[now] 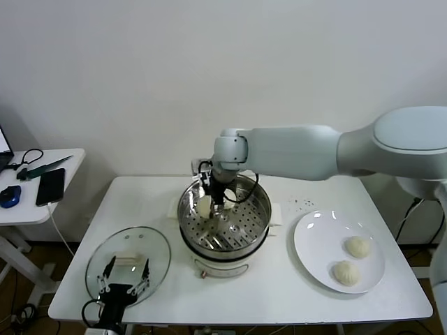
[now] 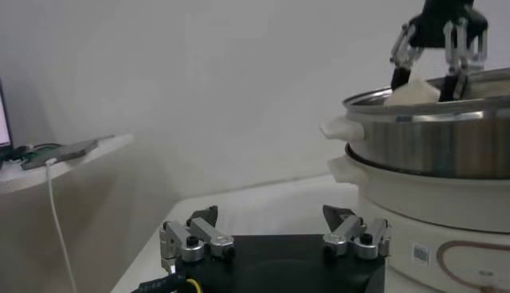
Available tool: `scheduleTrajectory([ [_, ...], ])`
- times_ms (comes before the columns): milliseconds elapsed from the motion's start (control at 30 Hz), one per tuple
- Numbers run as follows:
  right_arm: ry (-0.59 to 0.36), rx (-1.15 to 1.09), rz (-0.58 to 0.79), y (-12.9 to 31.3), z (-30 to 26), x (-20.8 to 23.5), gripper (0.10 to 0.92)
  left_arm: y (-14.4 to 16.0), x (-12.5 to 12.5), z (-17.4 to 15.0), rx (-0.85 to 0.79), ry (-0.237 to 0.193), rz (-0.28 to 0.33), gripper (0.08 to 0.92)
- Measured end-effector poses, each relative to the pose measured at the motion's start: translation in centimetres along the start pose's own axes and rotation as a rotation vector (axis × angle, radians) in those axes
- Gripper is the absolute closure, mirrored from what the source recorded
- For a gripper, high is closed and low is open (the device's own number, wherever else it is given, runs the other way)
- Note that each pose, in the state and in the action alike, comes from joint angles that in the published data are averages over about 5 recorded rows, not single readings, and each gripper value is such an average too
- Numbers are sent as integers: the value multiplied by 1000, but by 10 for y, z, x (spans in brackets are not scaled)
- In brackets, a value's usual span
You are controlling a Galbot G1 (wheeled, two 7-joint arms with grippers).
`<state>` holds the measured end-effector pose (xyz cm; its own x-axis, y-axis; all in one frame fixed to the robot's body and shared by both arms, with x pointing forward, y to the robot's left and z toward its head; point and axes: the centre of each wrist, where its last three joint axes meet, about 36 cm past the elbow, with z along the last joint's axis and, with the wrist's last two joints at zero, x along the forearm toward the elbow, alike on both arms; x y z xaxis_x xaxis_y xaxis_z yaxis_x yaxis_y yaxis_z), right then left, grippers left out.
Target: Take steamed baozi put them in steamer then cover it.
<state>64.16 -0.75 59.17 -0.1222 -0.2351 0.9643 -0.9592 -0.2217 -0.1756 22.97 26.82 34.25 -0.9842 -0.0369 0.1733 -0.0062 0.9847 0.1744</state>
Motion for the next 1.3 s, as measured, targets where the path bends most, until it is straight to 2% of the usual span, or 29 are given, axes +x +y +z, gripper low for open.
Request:
scheduleTrajectory([
  [233,-2,-4,-15,4,-4,-12,300,0,-3,2,-1,2,-1,177],
  [433,-8,-8,-22,5,-6,-13,208,1,-4,3,-4,3,-2,177],
  [733,-14,-5,-19,2,8,12,199,2,-4,4,-6,4,-2,177],
  [1033,-9,-11,0,0,66,76,200,3,-4,2,-6,5,-8,177],
  [1300,21,-30,-4,30,147,116,200,6,-5,1,0,7,-18,177],
])
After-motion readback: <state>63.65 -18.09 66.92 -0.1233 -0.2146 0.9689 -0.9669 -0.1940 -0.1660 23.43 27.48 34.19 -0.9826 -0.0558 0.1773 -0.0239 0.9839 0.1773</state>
